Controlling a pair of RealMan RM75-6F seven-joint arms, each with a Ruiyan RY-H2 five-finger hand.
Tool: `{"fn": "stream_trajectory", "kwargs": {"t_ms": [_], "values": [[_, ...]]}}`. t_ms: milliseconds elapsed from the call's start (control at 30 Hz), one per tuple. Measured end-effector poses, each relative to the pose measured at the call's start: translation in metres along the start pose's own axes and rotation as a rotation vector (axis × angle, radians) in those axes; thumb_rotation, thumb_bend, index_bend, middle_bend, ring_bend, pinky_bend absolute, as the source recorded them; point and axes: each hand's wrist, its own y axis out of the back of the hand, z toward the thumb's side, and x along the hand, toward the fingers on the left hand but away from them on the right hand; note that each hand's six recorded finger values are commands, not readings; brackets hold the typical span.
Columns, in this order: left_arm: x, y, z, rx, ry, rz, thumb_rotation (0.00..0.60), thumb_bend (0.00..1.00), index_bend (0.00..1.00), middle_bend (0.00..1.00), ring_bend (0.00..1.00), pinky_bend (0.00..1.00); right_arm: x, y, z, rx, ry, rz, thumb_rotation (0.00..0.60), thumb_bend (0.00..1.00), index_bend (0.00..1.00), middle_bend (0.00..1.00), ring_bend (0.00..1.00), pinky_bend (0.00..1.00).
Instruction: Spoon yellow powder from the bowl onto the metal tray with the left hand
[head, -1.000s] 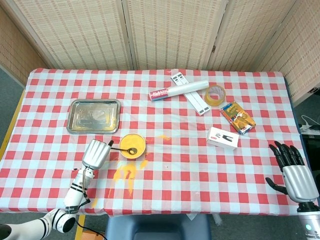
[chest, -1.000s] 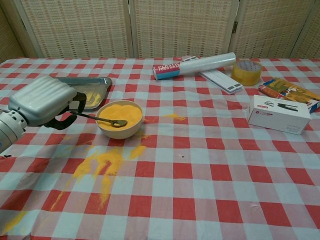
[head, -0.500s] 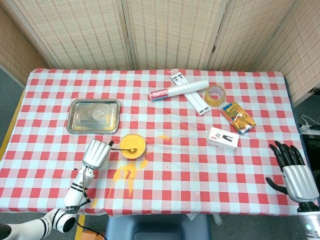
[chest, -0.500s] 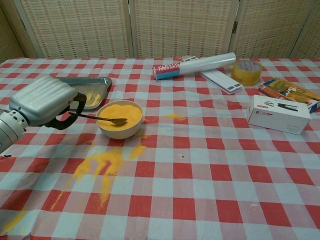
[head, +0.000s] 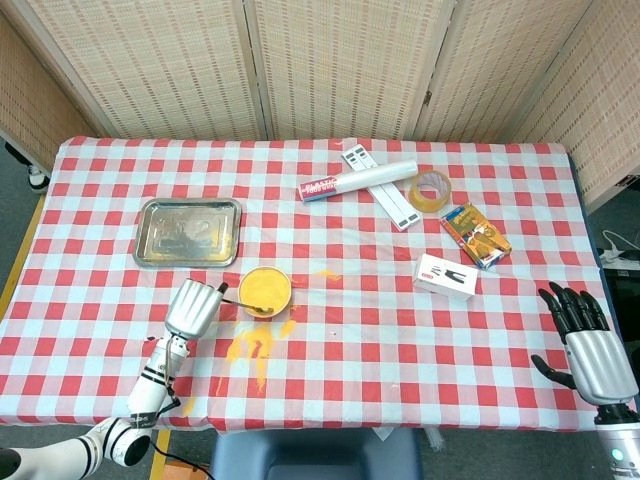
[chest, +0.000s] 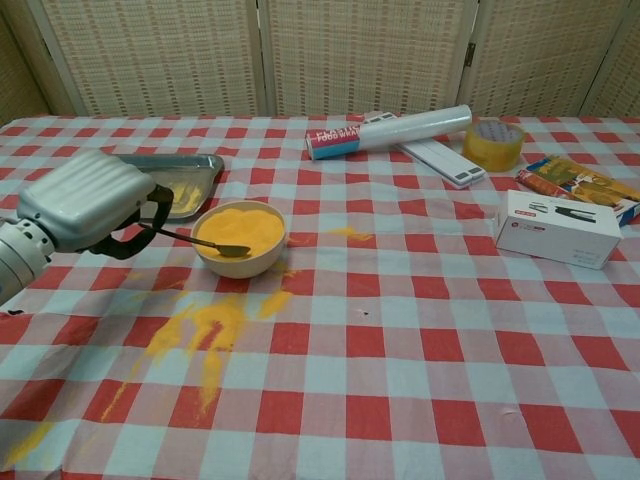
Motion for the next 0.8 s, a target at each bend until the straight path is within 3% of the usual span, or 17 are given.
{"fn": "stream_trajectory", "kwargs": {"t_ms": [267,800], "values": [[0.001,0.006,-0.003,-0.02,0.008,0.011,0.6,0.62,0.91,1.0,1.0,1.0,0.0,-0.001,0.0,0.002,0.001,0.003,0.6,0.12,0.0,0.0,0.0,0.0],[0.013,0.015,-0.008,-0.051,0.027,0.021,0.6,0.76,0.93,1.0,1.0,1.0,-0.004,-0.004,-0.001,0.009,-0.007,0.009,0.6,0.12,0.0,0.0,0.0,0.0]]}}
